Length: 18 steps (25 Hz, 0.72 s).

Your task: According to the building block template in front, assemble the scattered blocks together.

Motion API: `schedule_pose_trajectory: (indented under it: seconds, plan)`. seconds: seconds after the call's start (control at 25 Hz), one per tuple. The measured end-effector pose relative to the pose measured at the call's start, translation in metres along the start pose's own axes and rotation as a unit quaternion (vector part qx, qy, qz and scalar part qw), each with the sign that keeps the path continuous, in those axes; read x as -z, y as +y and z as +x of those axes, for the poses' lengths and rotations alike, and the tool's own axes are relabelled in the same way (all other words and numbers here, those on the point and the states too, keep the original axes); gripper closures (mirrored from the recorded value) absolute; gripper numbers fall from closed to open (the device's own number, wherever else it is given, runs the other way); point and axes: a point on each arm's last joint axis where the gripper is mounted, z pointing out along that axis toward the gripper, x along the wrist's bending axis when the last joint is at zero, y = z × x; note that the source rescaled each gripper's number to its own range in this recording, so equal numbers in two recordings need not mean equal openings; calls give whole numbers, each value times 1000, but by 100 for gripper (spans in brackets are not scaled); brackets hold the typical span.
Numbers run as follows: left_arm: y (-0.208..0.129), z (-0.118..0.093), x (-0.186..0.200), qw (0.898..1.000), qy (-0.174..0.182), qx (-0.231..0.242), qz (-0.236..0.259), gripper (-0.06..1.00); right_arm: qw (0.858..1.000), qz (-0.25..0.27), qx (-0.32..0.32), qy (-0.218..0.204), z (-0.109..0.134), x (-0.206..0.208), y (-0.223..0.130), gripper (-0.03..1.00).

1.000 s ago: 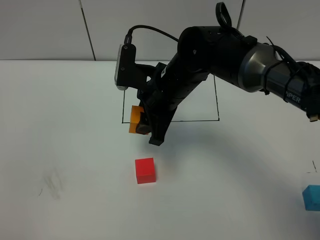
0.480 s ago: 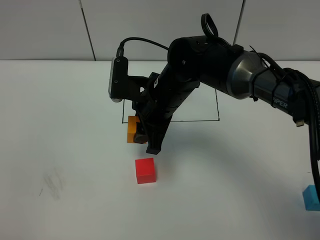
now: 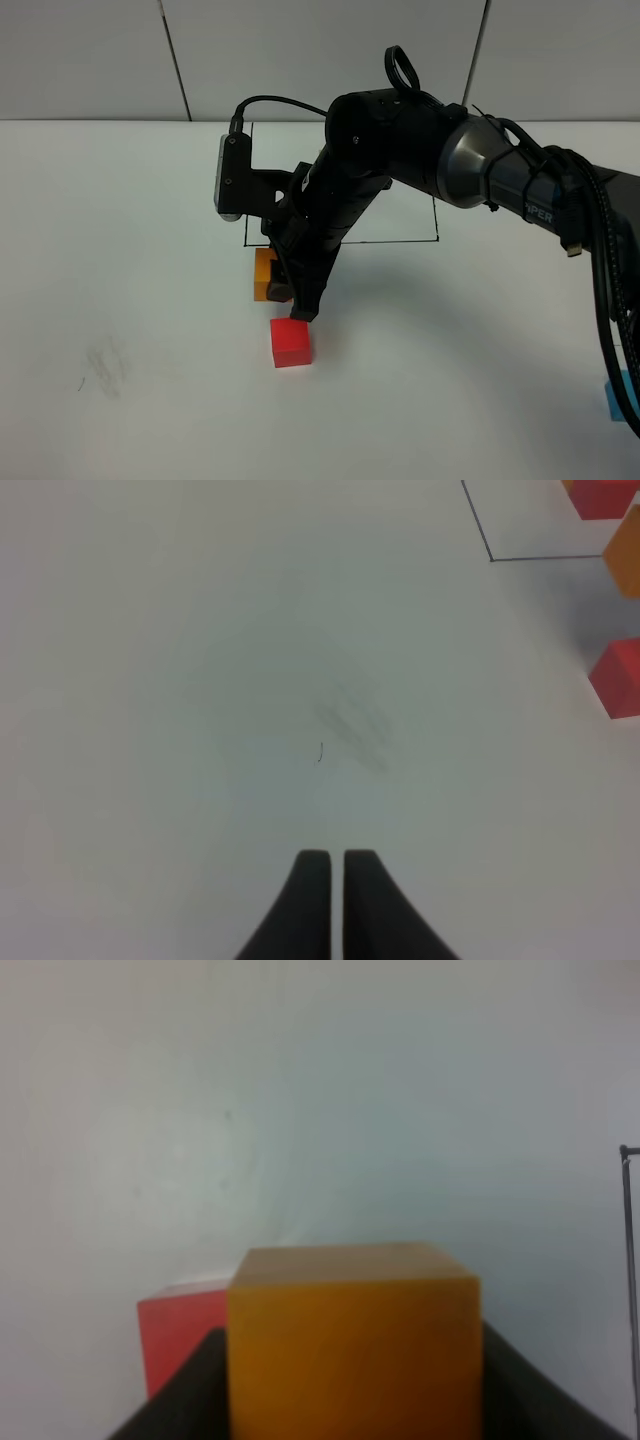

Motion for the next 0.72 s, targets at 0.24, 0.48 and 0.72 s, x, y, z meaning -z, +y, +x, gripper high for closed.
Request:
schedule_pose_trajectory:
  seconds: [0.24,0.48,0.72]
  plan:
    - [0,0,0,1000,0,0,0,94,1000,-4,-3,3,0,0,1,44]
    - [0,0,0,1000,0,0,0,94,1000,-10,-9,6,1,0,2,44]
    - [0,0,0,1000,0,0,0,94,1000,-10,-1,7,1,0,2,44]
